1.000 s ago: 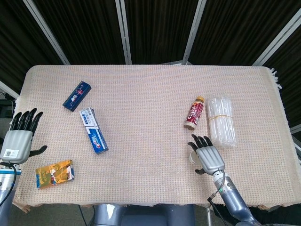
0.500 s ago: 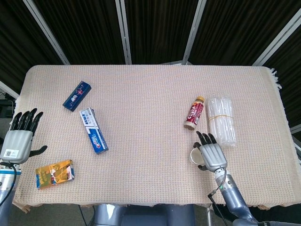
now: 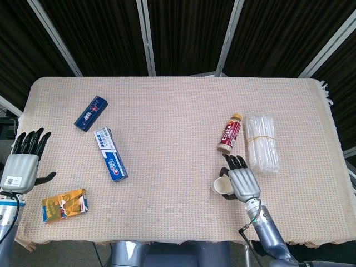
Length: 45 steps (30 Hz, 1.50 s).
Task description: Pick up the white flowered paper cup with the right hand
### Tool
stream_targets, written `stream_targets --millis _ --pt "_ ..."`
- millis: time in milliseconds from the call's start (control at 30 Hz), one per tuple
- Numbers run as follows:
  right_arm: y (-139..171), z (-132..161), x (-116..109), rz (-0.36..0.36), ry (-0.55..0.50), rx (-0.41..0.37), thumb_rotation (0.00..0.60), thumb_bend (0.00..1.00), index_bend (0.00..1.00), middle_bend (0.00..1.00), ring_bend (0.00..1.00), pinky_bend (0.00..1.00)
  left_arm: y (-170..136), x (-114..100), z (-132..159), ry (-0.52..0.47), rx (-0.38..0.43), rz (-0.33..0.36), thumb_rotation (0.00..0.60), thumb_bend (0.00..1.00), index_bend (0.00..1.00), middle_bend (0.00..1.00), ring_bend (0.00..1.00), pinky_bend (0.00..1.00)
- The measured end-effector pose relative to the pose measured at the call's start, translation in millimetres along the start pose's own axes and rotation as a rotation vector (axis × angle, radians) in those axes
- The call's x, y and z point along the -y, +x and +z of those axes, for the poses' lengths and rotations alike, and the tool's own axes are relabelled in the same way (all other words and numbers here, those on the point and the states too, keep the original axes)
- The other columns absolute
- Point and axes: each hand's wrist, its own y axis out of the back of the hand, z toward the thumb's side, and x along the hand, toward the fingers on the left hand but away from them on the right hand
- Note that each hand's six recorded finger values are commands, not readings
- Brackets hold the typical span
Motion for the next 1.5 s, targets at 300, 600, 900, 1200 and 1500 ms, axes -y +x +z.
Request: stream_targets --millis 300,600,900,1200,1500 --pt "-7.9 29.6 8.7 0.004 -0.092 -0.053 0.600 0.19 0.45 0.07 0.00 0.00 0.3 0.0 -0.1 0.000 0.000 0.001 0.600 0.01 0.00 0.00 0.00 0.00" --pt "-20.0 40.2 20.9 0.028 -0.136 -0.043 0.600 0.18 0.45 0.07 0.00 0.00 0.6 0.2 0.1 0.002 -0.002 0.002 0.600 0.01 0.00 0.00 0.00 0.00" --pt "-26.8 25.2 30.7 0.061 -0.122 0.011 0.600 0.18 0.45 0.07 0.00 0.00 0.9 0.3 0.5 0.002 -0.002 0.003 0.600 0.01 0.00 0.00 0.00 0.00" --pt "-28.3 6.0 27.6 0.065 -0.059 0.082 0.600 0.18 0.20 0.00 0.00 0.00 0.5 0.3 0.5 0.000 -0.001 0.001 0.600 0.01 0.00 0.00 0.00 0.00" --pt "-25.4 4.0 23.5 0.054 -0.007 0.100 0.600 0.17 0.13 0.00 0.00 0.00 0.5 0.3 0.5 0.000 0.001 0.000 0.600 0.01 0.00 0.00 0.00 0.00"
